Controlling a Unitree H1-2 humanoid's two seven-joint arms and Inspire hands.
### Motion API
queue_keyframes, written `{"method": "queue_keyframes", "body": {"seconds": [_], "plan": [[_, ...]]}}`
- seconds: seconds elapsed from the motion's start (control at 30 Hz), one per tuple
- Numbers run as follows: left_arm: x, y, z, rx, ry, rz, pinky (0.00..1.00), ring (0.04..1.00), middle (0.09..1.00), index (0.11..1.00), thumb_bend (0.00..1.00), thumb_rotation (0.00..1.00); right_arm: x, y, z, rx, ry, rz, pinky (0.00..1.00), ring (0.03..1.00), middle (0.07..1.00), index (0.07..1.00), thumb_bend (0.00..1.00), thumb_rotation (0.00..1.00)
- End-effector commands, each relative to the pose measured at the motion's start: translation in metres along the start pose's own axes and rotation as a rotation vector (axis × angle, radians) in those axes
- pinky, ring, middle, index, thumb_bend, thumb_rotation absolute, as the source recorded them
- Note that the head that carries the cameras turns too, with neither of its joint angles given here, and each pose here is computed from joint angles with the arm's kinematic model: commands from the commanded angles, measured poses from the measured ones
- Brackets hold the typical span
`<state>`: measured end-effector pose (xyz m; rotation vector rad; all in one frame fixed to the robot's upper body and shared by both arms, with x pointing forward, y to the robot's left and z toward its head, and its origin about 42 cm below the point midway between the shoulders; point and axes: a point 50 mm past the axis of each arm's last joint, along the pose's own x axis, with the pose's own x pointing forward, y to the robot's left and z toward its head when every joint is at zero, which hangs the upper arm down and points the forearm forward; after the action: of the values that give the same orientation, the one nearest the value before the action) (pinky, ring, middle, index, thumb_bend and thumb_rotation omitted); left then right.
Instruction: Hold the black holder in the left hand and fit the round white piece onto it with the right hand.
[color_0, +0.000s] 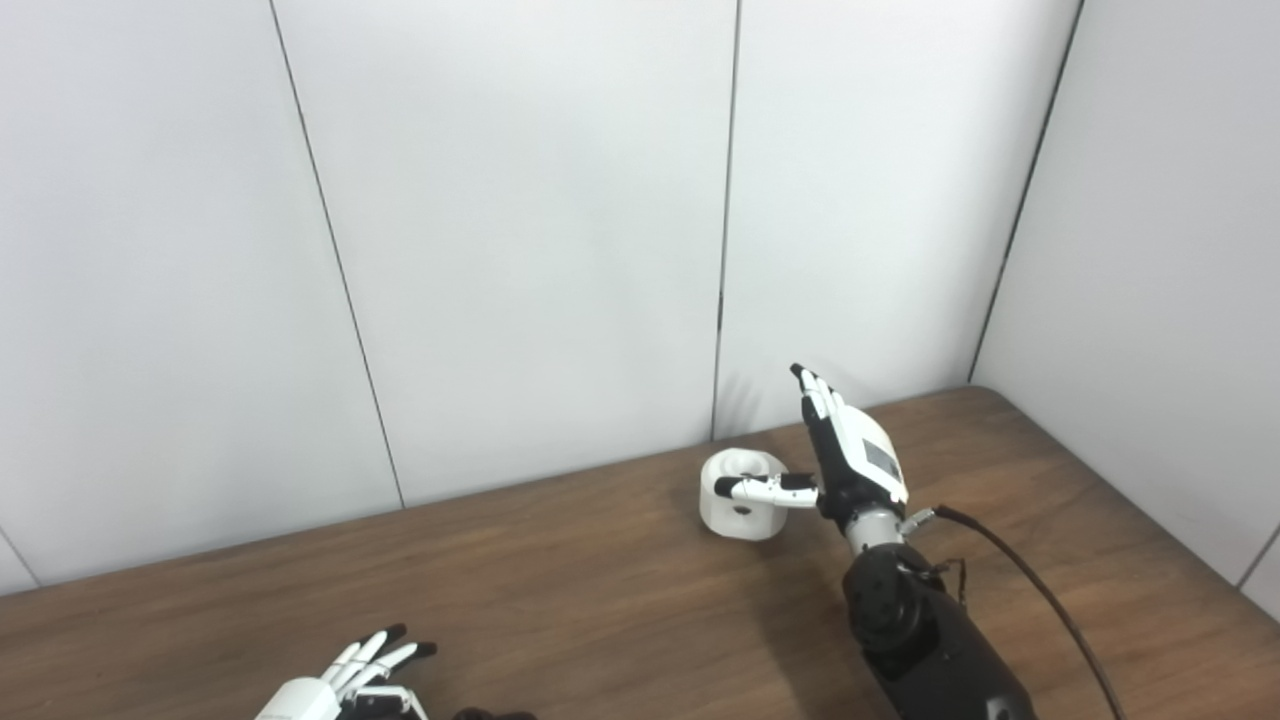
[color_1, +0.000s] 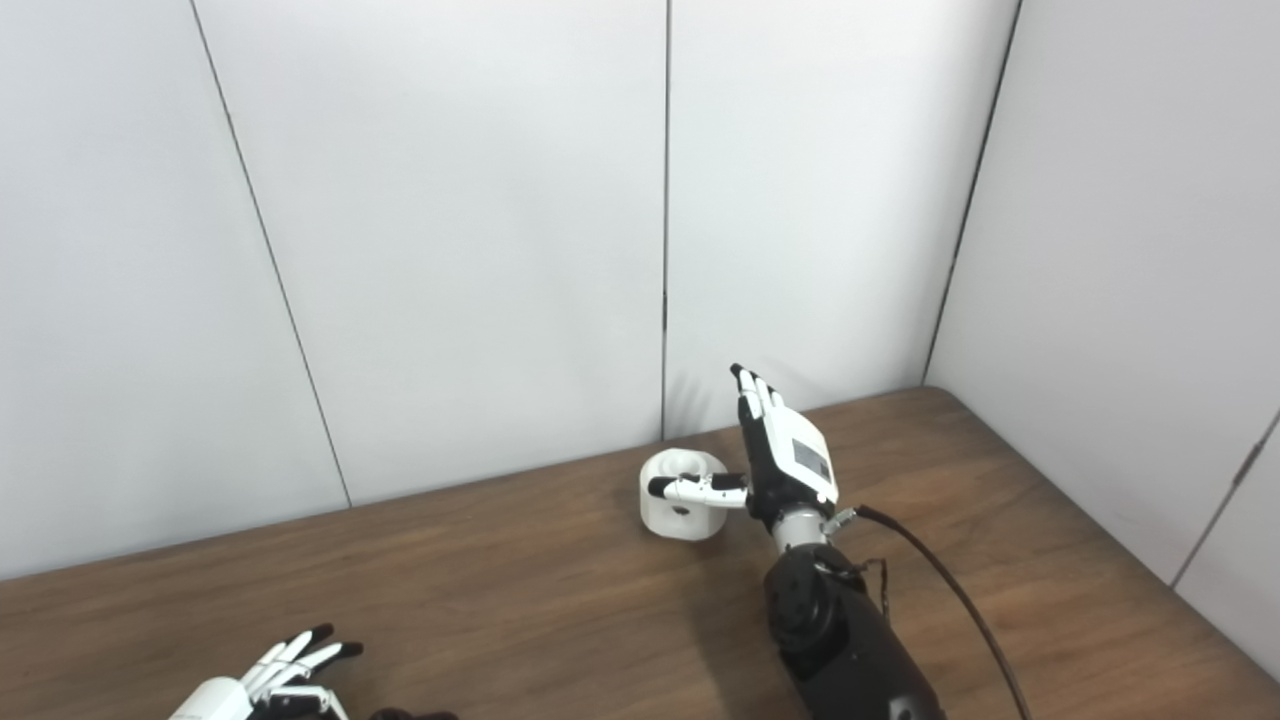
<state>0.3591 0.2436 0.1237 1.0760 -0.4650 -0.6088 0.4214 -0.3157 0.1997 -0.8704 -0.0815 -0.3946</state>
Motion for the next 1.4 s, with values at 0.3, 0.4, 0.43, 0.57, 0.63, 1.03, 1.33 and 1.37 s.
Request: {"method": "queue_keyframes", "body": {"seconds": [0.3,0.4,0.43,0.57,0.63,1.03,1.33,1.37], "plan": [[-0.0116,-0.0206,-0.0052,0.026,0.031,-0.129,1.00,1.000,0.921,0.481,0.52,0.05,0.0068,-0.0229,0.0131,0.056,-0.086,-0.069,0.93,1.000,1.000,0.483,0.51,0.13],[-0.0116,-0.0213,-0.0051,0.024,0.030,-0.129,1.00,1.000,0.920,0.481,0.52,0.05,0.0064,-0.0231,0.0128,0.050,-0.090,-0.074,0.92,1.000,1.000,0.483,0.51,0.14],[-0.0114,-0.0210,-0.0047,0.025,0.029,-0.129,1.00,1.000,0.920,0.481,0.52,0.05,0.0067,-0.0233,0.0127,0.048,-0.093,-0.075,0.92,1.000,1.000,0.483,0.51,0.14],[-0.0112,-0.0210,-0.0042,0.027,0.030,-0.129,1.00,1.000,0.922,0.482,0.52,0.05,0.0072,-0.0234,0.0123,0.054,-0.101,-0.080,0.90,1.000,1.000,0.483,0.51,0.14],[-0.0114,-0.0214,-0.0042,0.029,0.028,-0.127,1.00,1.000,0.922,0.482,0.52,0.05,0.0071,-0.0224,0.0116,0.060,-0.104,-0.083,0.89,1.000,1.000,0.483,0.51,0.14],[-0.0120,-0.0210,-0.0048,0.026,0.032,-0.120,1.00,1.000,0.918,0.482,0.52,0.05,0.0079,-0.0237,0.0147,0.085,-0.123,-0.095,0.89,1.000,1.000,0.483,0.51,0.13],[-0.0121,-0.0211,-0.0040,0.027,0.029,-0.117,1.00,1.000,0.915,0.482,0.52,0.05,0.0062,-0.0257,0.0138,0.113,-0.127,-0.081,0.86,1.000,1.000,0.483,0.51,0.13],[-0.0123,-0.0210,-0.0041,0.026,0.029,-0.116,1.00,1.000,0.914,0.482,0.52,0.05,0.0057,-0.0259,0.0136,0.115,-0.128,-0.078,0.86,1.000,1.000,0.483,0.51,0.13]]}}
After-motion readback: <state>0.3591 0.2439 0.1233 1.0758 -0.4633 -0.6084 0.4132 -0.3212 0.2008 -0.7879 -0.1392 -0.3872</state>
